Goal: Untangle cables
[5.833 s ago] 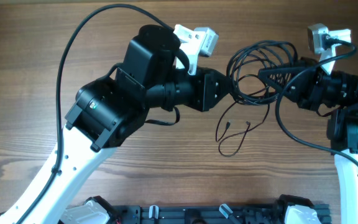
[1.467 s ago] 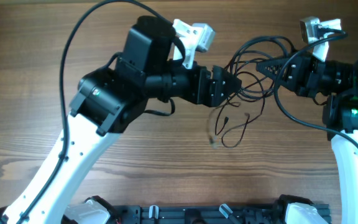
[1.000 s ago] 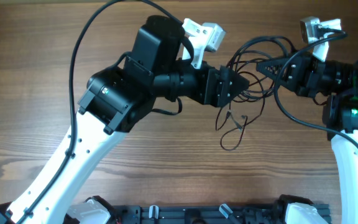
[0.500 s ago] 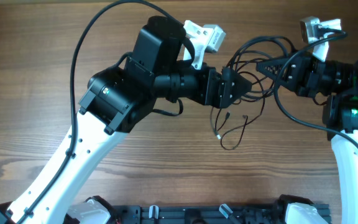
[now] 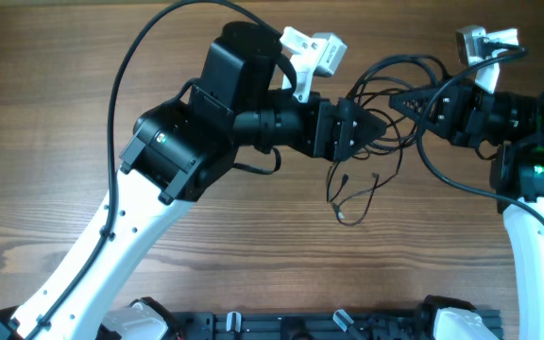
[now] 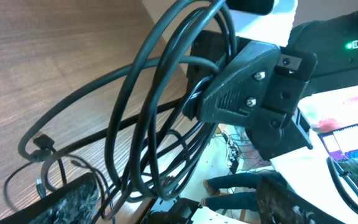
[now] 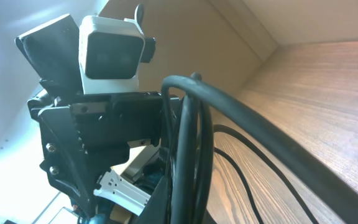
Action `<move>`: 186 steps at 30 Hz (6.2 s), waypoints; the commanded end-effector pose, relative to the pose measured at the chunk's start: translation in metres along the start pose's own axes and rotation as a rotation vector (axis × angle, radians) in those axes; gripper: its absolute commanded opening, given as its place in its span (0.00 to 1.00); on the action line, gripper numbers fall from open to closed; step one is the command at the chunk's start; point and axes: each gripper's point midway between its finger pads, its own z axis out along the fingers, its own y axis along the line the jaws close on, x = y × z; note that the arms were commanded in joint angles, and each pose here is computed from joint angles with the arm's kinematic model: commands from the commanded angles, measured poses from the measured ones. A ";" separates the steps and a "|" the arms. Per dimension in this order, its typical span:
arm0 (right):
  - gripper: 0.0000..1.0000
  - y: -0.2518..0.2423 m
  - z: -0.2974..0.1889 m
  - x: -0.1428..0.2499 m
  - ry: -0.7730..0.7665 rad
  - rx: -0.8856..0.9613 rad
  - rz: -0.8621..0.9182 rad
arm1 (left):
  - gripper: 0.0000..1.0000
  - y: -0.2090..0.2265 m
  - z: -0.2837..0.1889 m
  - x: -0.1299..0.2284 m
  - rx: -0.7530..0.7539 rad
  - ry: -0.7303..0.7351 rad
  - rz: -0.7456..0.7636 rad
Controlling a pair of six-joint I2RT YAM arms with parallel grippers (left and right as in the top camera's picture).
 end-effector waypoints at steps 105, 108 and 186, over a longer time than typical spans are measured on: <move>1.00 -0.032 -0.003 -0.010 -0.117 0.101 0.100 | 0.04 0.053 -0.011 -0.029 -0.145 -0.090 -0.096; 1.00 -0.050 -0.005 -0.006 -0.145 0.159 0.147 | 0.04 0.074 -0.025 -0.008 -0.216 -0.007 -0.052; 0.99 -0.072 -0.019 0.050 -0.099 0.605 -0.048 | 0.04 0.066 -0.030 -0.002 -0.682 0.007 0.693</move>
